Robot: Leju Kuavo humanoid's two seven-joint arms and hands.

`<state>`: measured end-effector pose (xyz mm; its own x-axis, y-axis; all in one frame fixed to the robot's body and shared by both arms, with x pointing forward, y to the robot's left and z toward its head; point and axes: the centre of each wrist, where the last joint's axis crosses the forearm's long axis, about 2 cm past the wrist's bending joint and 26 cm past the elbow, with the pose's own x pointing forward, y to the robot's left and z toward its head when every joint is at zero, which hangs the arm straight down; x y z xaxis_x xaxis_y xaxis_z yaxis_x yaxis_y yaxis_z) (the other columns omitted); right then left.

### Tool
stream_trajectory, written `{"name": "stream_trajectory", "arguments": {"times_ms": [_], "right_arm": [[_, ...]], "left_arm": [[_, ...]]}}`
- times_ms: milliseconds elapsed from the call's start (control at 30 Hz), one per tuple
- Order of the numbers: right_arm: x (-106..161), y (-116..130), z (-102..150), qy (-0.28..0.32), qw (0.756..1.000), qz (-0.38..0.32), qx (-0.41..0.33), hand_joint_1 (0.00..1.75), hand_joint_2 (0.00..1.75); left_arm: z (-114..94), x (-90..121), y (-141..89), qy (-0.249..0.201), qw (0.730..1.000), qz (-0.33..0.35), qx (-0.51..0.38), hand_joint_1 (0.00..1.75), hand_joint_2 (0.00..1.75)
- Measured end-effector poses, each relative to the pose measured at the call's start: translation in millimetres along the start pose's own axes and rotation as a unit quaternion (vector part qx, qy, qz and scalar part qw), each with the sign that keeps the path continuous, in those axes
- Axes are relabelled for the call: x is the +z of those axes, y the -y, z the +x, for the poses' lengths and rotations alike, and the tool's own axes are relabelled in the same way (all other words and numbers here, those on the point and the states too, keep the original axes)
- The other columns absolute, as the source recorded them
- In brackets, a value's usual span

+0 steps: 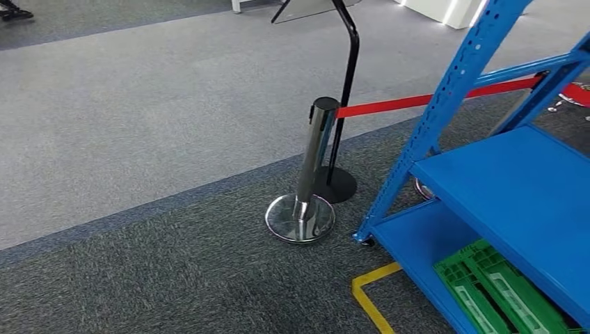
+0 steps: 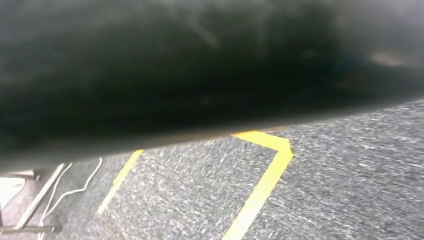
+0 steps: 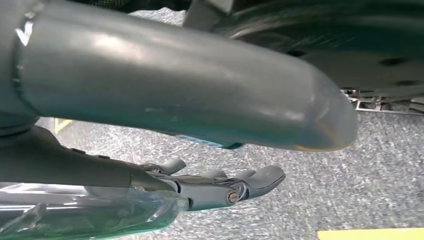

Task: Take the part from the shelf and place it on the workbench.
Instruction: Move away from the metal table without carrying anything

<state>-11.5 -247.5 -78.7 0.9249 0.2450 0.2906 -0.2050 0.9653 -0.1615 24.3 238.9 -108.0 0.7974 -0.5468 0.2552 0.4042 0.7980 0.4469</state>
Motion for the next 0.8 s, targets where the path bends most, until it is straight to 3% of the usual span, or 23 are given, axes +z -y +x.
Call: {"name": "stream_trajectory", "arguments": {"times_ms": [800], "right_arm": [[-1.7,2.8,-5.3,-0.006,1.0,0.006,0.0,0.0,0.0]], "left_arm": [[-0.9,0.4,0.5,0.008,1.0,-0.002,-0.002,0.0,0.0]]}}
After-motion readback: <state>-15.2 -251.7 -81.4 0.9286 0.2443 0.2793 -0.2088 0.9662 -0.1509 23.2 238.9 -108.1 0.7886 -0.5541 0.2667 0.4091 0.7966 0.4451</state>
